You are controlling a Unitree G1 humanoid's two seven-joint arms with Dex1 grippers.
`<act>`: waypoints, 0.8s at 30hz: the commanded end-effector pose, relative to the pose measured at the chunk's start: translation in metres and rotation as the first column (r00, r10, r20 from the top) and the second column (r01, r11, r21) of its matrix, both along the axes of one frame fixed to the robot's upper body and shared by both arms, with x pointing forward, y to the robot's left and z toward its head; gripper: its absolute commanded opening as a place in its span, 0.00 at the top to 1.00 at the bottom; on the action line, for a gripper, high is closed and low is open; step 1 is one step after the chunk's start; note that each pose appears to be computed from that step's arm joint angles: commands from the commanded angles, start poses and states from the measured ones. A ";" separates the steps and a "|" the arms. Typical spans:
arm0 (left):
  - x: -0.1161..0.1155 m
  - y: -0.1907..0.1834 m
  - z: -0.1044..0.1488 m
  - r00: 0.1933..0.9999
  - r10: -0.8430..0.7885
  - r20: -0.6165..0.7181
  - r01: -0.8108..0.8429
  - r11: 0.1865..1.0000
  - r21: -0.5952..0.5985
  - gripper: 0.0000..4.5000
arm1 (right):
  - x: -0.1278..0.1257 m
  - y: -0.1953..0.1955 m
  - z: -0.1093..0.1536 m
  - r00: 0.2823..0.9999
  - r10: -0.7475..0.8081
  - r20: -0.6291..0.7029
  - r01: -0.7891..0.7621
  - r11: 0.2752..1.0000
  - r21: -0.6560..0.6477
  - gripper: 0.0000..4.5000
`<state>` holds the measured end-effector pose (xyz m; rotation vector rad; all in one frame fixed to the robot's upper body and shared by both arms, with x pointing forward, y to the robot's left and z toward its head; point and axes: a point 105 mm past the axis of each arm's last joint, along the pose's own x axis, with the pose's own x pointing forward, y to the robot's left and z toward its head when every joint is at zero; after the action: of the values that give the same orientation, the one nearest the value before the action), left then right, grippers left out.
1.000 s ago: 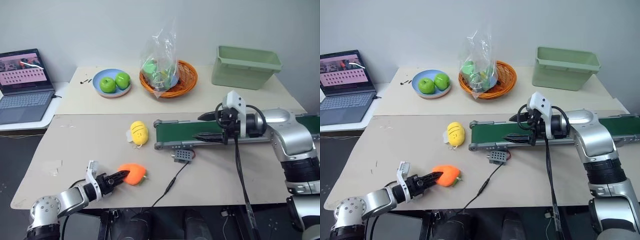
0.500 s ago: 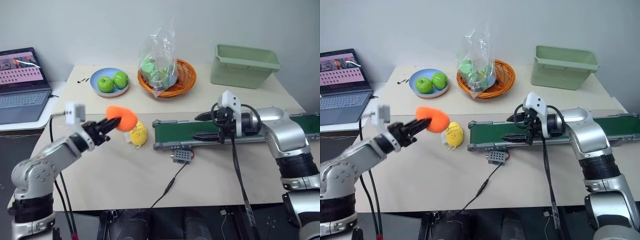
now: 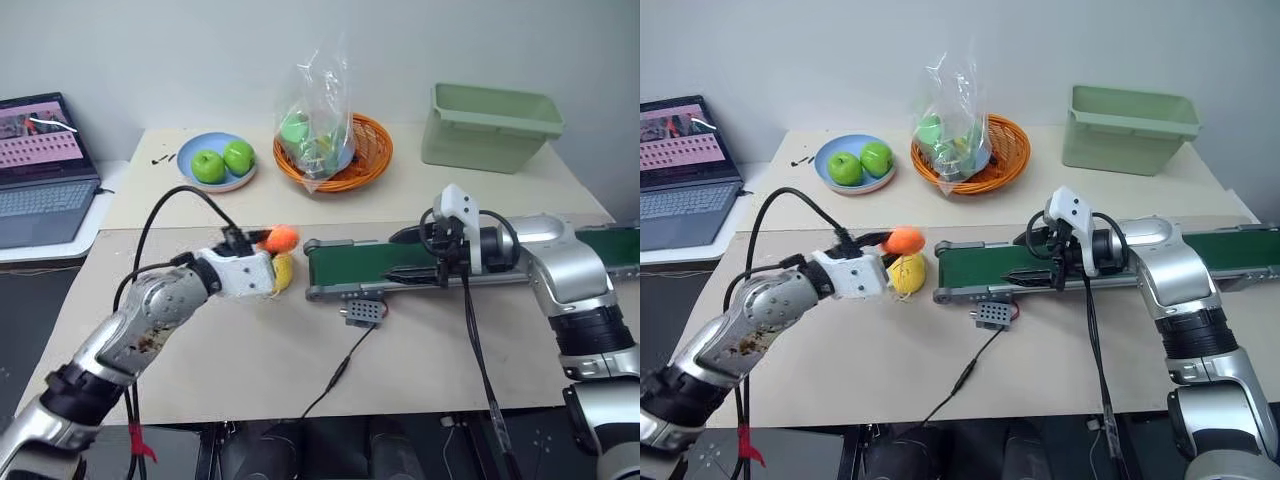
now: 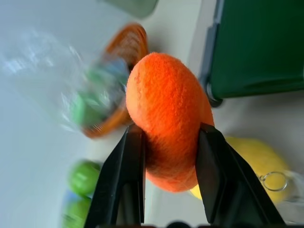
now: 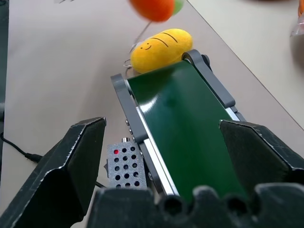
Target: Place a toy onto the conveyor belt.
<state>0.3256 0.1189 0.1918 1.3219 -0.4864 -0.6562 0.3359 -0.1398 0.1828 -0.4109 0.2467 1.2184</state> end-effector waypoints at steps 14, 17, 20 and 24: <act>0.019 -0.047 -0.042 0.947 -0.273 0.168 0.230 0.944 0.236 0.67 | -0.006 -0.010 0.017 0.997 -0.027 0.069 0.028 1.000 0.000 0.00; 0.026 -0.053 -0.065 0.952 -0.288 0.104 0.255 0.933 0.252 0.67 | -0.008 -0.013 0.016 0.997 -0.042 0.066 0.043 0.999 0.000 0.00; 0.027 -0.058 -0.069 0.945 -0.311 0.101 0.278 0.927 0.254 0.67 | -0.010 -0.014 0.016 0.997 -0.050 0.065 0.050 0.999 0.002 0.00; 0.028 -0.059 -0.077 0.945 -0.319 0.071 0.289 0.918 0.272 0.67 | -0.012 -0.017 0.016 0.996 -0.066 0.066 0.066 0.998 0.003 0.00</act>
<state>0.3519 0.0596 0.1142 1.5344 -0.7237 -0.9198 0.3266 -0.1547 0.1815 -0.4194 0.2632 1.1513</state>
